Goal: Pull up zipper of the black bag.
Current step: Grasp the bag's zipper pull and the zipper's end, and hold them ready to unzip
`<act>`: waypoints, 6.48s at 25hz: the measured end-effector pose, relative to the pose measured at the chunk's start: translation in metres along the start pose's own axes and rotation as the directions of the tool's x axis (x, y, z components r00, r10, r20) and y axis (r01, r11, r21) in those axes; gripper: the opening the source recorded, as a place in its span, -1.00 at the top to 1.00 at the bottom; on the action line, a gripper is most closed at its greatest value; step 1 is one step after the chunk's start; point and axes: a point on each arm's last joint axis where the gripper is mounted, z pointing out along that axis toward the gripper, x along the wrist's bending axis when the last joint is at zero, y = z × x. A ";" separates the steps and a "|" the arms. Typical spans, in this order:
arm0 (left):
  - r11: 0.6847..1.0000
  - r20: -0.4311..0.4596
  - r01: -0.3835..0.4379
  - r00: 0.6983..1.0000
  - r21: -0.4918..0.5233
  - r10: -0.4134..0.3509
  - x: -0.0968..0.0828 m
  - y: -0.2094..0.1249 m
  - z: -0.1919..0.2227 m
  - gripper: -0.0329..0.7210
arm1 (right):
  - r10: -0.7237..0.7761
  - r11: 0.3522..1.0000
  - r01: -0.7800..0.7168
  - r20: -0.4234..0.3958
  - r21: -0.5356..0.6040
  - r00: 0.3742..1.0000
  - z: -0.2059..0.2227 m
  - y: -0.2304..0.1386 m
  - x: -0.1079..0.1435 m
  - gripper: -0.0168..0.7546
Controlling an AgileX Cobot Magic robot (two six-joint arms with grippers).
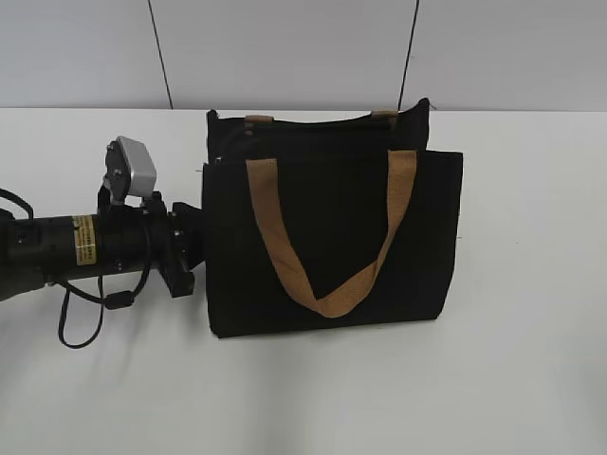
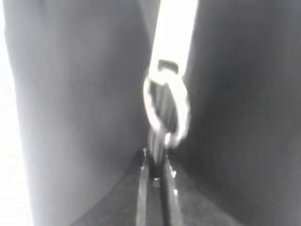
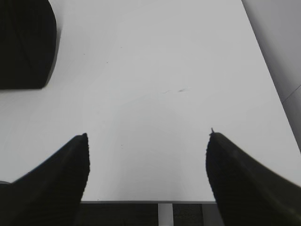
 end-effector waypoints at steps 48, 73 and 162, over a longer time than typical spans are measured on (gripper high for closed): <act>0.981 -0.291 -0.124 0.943 0.149 0.164 -0.002 0.118 -0.061 0.86 | 0.138 0.955 -0.062 -0.247 0.291 0.959 0.104 0.162 -0.005 -0.56; 0.992 -0.313 -0.095 0.943 0.083 0.116 0.003 0.130 -0.060 0.86 | 0.163 0.857 0.210 -0.633 0.471 0.757 0.204 0.216 0.261 -0.12; 0.906 -0.298 0.287 0.935 0.312 -0.193 -0.016 0.114 -0.072 0.87 | 0.315 0.819 0.219 -0.734 0.531 0.602 0.268 0.231 0.221 0.99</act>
